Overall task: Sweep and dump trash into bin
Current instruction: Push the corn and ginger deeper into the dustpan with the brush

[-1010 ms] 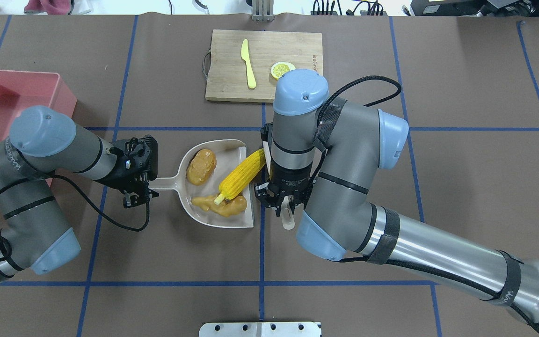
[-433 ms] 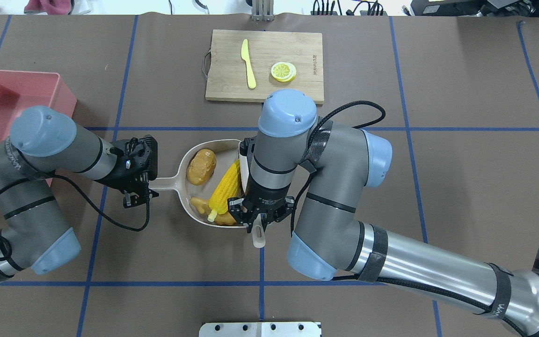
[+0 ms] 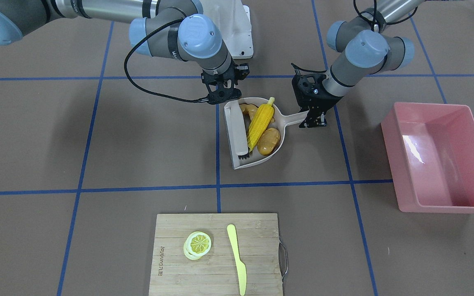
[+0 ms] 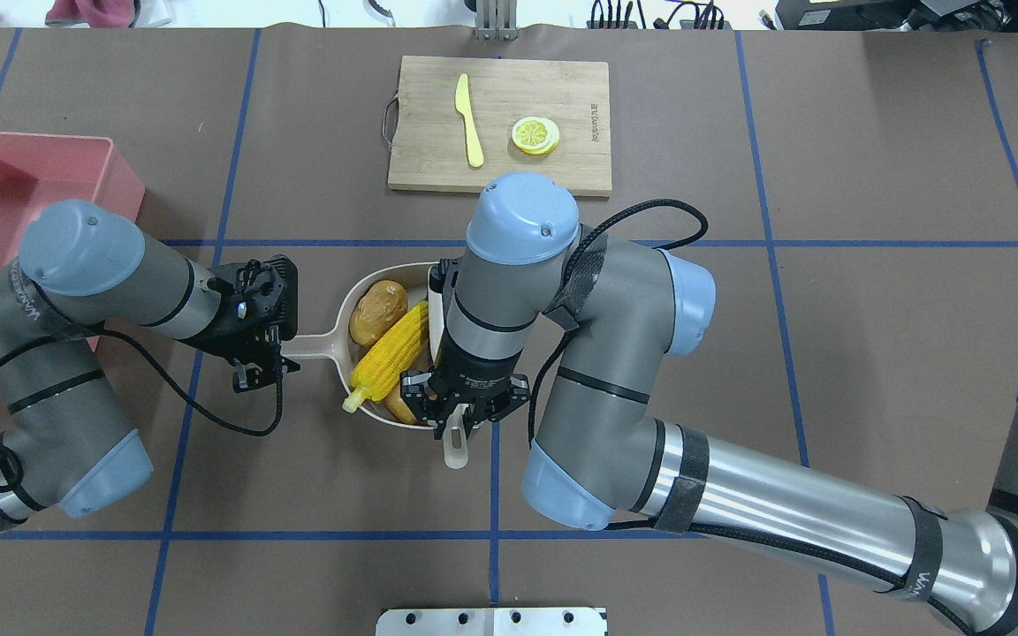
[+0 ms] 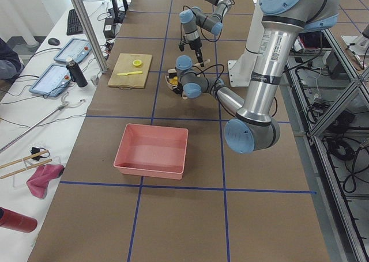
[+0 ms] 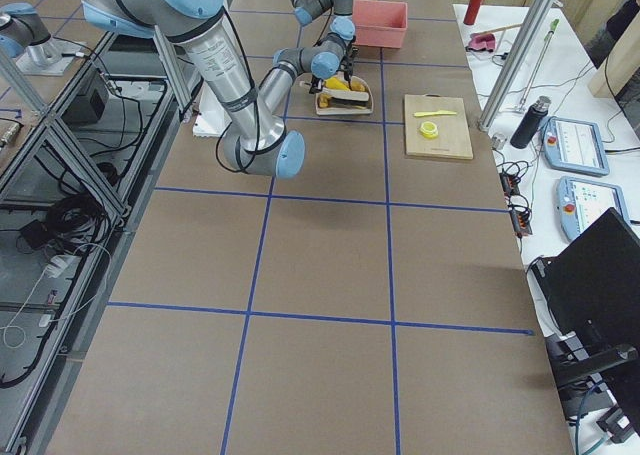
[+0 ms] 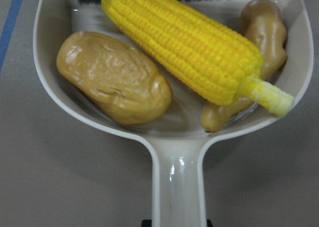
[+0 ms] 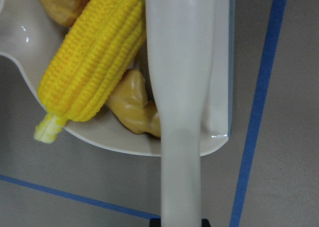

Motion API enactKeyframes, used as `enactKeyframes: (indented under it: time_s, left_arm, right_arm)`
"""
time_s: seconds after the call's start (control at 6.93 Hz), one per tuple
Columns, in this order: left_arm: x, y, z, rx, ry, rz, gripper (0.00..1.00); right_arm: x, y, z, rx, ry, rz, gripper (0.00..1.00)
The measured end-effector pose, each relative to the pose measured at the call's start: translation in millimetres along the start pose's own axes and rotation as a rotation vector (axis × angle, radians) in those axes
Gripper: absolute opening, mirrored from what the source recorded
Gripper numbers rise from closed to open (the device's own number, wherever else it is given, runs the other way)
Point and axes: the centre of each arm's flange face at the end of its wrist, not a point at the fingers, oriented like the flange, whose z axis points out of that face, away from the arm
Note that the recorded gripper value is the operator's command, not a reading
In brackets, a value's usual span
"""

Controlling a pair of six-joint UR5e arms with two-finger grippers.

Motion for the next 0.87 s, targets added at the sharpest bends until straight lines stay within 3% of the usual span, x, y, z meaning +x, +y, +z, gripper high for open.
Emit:
enactKeyframes:
  time_s: [0.58,0.72,0.87]
  left_arm:
    - [1,-6,-4,0.03,-0.006,0.003,0.21]
    - [1,-7,-5,0.035,-0.007,0.002,0.04]
    - [1,-8,-5,0.041,-0.008,-0.002,0.0]
  right_arm:
    - [8,-11,-35,-0.033,-0.039,0.06,0.0]
    - [17,-10,-57,-0.051,-0.049,0.084,0.0]
    - [28,-11,-84,-0.058,-0.065,0.107,0.0]
